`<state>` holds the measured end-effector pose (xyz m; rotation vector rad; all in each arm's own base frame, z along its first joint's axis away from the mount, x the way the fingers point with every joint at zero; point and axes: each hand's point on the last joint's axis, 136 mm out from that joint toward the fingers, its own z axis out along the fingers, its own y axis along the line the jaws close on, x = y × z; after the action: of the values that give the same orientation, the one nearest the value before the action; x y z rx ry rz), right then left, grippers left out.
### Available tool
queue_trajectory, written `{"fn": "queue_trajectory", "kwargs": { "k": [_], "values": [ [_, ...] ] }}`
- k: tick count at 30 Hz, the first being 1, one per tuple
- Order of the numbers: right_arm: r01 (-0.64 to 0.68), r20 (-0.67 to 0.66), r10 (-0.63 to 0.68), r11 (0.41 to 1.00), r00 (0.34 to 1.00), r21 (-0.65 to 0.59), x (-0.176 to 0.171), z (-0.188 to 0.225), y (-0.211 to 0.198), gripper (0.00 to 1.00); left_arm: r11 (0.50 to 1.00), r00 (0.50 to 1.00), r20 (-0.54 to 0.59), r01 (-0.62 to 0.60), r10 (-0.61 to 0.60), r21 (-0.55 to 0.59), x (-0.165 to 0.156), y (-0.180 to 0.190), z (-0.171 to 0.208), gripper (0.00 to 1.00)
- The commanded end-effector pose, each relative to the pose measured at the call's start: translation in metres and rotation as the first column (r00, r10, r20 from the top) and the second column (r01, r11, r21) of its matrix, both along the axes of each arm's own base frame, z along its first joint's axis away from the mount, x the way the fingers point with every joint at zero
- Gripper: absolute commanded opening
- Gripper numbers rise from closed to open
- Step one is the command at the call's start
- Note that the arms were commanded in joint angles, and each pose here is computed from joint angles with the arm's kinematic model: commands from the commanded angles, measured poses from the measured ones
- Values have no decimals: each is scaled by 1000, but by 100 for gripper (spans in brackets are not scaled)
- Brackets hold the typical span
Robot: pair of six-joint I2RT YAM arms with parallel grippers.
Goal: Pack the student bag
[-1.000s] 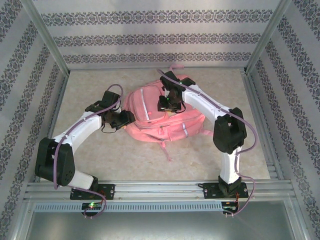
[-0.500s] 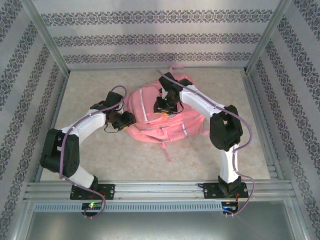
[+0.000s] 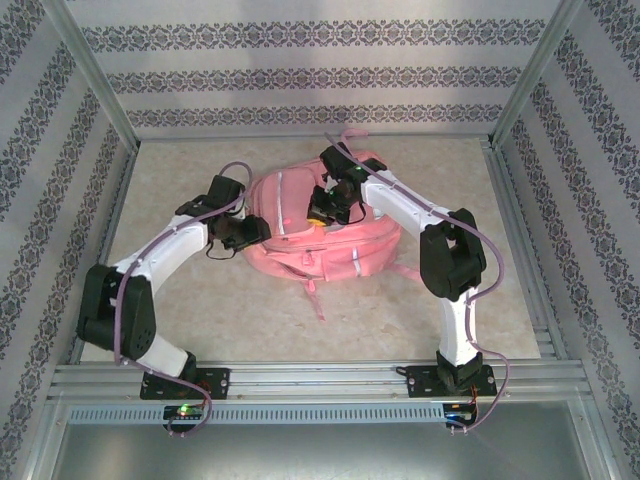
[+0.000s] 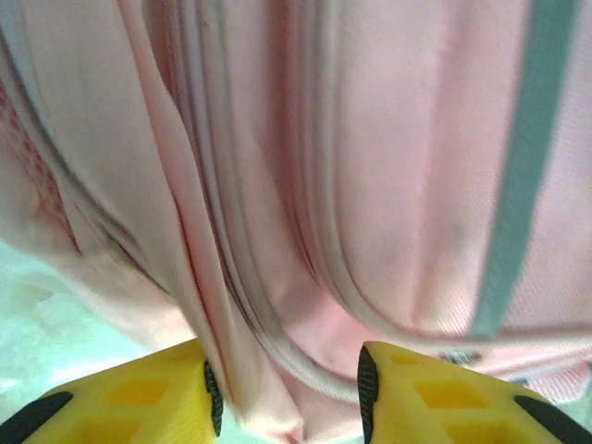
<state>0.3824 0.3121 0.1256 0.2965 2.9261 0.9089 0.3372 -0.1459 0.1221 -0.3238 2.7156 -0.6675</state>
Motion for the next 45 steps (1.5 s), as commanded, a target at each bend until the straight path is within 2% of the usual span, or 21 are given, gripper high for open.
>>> {"fn": "queue_trajectory", "kwargs": {
  "k": [1, 7, 13, 22, 30, 34, 45],
  "values": [
    [116, 83, -130, 982, 988, 151, 23, 53, 19, 0, 997, 995, 57, 81, -80, -11, -22, -10, 29, 45],
    [218, 35, -227, 960, 973, 174, 32, 52, 18, 0, 983, 980, 89, 176, -179, 42, -59, -32, 16, 48],
    [276, -3, -279, 947, 960, 162, 33, 42, 16, 0, 964, 968, 94, 217, -233, 153, -74, -45, -16, 50],
    [298, -38, -295, 944, 955, 140, 28, 25, 15, 0, 928, 947, 107, 266, -302, 261, -69, -70, -41, 49],
    [305, -54, -300, 943, 952, 132, 25, 16, 14, 0, 913, 939, 105, 286, -328, 291, -55, -88, -51, 38],
    [315, -61, -309, 940, 949, 129, 24, 12, 12, 0, 908, 934, 111, 295, -340, 298, -51, -98, -49, 37],
    [341, -83, -332, 931, 939, 134, 26, 6, 11, 0, 892, 959, 29, 252, -283, 375, -52, -86, -73, 33]
  ]
}}
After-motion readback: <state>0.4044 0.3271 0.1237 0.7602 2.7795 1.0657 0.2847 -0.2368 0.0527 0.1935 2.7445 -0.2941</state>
